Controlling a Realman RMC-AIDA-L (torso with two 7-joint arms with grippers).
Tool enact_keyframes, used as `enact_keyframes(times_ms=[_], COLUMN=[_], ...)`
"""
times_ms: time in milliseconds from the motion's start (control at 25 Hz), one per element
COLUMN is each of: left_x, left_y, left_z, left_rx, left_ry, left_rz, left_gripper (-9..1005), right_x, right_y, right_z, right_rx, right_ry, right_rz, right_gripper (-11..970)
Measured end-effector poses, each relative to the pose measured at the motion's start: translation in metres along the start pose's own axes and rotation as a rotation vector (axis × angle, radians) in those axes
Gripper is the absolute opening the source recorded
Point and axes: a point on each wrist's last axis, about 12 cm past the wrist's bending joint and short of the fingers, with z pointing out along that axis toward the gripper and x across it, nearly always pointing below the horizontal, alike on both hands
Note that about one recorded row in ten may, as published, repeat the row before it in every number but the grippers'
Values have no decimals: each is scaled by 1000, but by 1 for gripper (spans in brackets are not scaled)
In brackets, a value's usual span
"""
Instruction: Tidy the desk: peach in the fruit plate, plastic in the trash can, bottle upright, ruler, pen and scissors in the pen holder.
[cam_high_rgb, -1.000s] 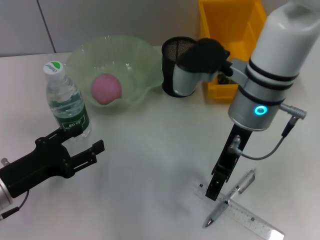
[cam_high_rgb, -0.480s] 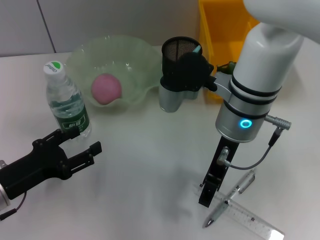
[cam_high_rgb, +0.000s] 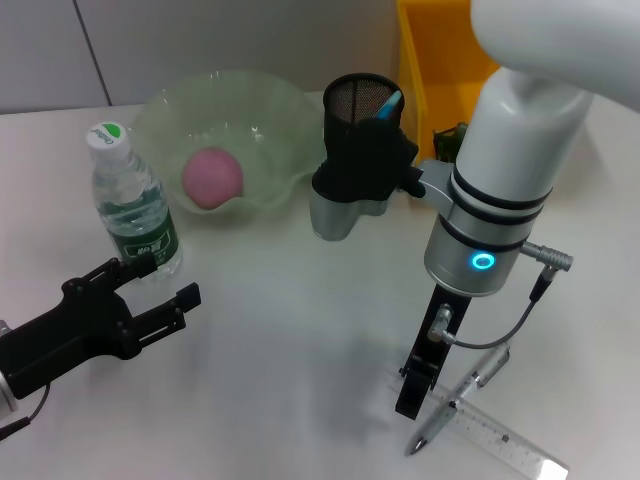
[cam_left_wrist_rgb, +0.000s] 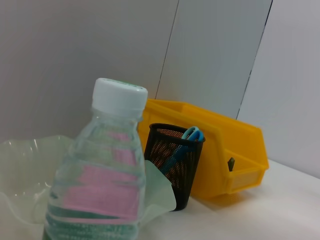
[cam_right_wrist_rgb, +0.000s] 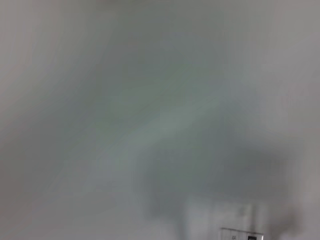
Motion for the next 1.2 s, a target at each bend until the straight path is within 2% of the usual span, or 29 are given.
enact_keyframes(times_ms=[560, 1040, 1200], left_x=[1, 0, 0], left_y=[0, 1, 1], left_z=[-4, -4, -5], left_rx=[2, 11, 13], left_ry=[9, 16, 17], left_rz=[-5, 2, 3], left_gripper=[803, 803, 803], right_x=[-3, -4, -5], right_y=[6, 8, 9], right_z=[11, 11, 10], right_rx=[26, 36, 42], right_ry=[-4, -10, -14], right_rz=[-27, -36, -42], right_gripper=[682, 678, 646])
